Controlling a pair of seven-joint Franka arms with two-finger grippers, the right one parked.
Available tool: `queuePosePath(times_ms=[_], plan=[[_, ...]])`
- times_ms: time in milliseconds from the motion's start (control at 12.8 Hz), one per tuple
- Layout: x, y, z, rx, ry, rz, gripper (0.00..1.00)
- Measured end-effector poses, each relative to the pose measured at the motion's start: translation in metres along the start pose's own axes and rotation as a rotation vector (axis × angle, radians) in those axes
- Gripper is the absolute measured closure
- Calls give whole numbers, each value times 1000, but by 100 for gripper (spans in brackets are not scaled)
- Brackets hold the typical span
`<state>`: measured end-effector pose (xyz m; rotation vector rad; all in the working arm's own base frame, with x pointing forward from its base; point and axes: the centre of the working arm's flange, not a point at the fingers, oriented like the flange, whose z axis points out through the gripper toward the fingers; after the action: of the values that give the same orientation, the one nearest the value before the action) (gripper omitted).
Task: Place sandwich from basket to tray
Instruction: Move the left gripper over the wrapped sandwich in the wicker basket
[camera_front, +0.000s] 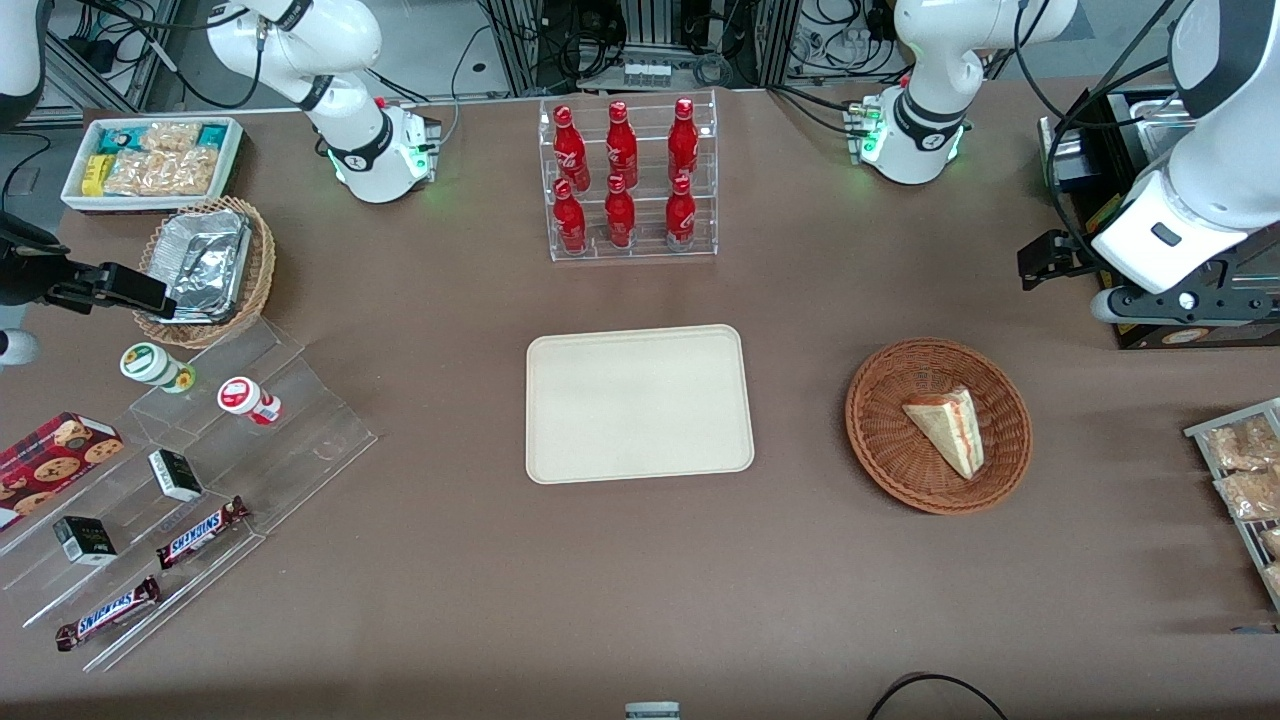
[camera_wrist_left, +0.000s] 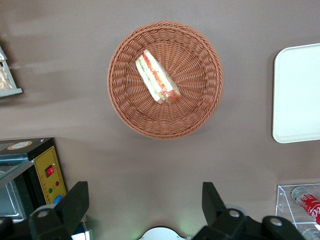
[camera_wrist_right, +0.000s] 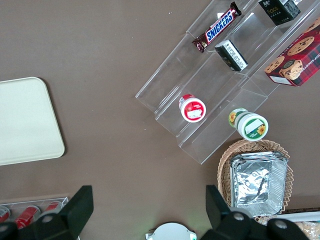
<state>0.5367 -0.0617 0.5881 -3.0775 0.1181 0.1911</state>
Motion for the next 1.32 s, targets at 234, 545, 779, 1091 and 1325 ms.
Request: queuePosePath(times_ms=[234,545,779,1091,1325], plan=[[1,1,-1,0,7,1,0],[8,2,14,-1,22,4,0],[13,3,45,-1,1,7,0],[21,2,99,-4,11,4,0],[29,1,135,-9,15,3,0]])
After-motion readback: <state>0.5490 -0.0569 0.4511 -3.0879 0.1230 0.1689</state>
